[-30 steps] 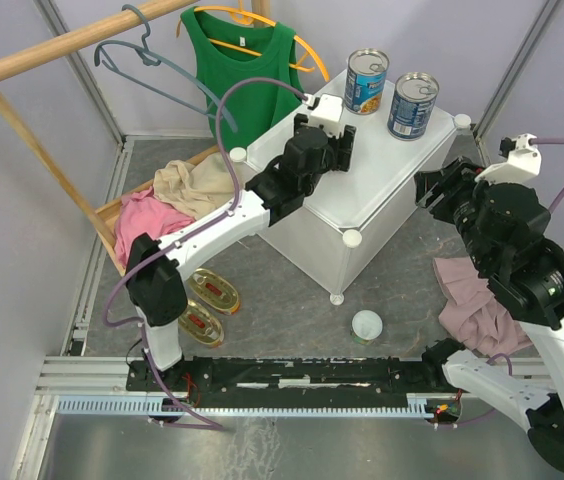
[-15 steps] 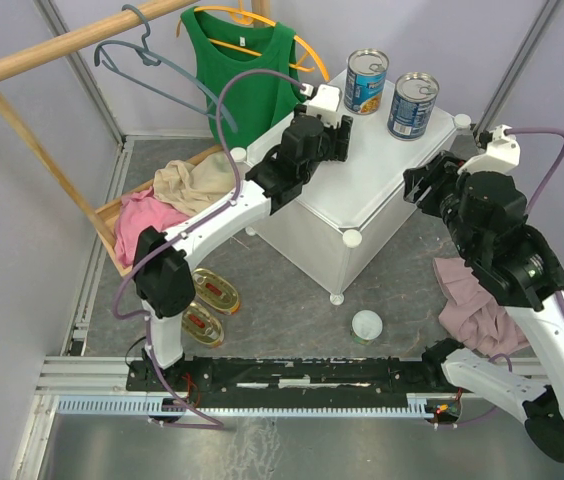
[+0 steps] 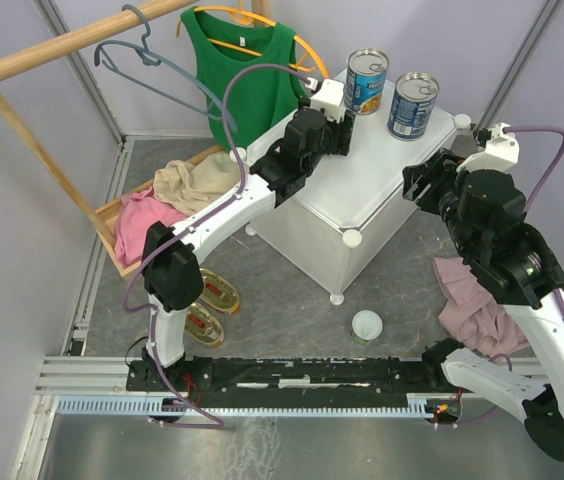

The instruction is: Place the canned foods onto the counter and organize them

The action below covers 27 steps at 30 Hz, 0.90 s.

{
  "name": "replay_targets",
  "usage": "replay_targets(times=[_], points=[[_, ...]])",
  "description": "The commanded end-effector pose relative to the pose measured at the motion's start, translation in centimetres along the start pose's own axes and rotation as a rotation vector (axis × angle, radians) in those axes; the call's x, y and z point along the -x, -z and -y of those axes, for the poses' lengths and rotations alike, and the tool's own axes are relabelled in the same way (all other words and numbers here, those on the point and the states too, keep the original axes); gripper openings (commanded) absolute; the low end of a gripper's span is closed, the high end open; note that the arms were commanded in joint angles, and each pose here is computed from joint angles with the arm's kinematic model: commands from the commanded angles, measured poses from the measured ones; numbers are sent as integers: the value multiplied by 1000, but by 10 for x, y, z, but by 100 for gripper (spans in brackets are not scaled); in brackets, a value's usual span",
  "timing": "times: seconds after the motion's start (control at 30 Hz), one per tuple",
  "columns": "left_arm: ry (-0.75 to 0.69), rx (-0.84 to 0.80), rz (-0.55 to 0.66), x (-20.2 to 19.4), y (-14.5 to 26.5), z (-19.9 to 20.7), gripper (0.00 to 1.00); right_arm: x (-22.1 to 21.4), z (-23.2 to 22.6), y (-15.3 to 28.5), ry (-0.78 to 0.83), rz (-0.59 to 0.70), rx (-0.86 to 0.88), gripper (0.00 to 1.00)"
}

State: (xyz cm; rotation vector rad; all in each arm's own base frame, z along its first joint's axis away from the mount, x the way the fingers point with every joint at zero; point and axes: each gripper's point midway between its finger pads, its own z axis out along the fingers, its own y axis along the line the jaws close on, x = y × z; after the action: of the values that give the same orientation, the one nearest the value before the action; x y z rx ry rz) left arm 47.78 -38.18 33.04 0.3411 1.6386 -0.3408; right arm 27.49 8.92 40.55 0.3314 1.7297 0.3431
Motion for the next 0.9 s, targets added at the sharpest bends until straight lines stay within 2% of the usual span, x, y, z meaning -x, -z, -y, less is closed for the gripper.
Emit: replay_targets(times=[0.0,0.37,0.43,0.5,0.6,0.87], points=[[-17,1,46,19,-6,-7,75,11,-3,-1,1,45,5,64],[-4,16,44,19,-8,-17,76,9,-5,-6,8,39,4,64],[1,12,43,19,-6,-17,80,9,-5,-6,9,39,4,64],[9,11,42,20,-4,-17,90,9,-5,-6,10,39,4,64],[19,7,36,20,1,-17,100,8,-5,-6,10,35,6,64],[47,21,26,27,15,-22,99,8,-9,-5,3,26,22,64]])
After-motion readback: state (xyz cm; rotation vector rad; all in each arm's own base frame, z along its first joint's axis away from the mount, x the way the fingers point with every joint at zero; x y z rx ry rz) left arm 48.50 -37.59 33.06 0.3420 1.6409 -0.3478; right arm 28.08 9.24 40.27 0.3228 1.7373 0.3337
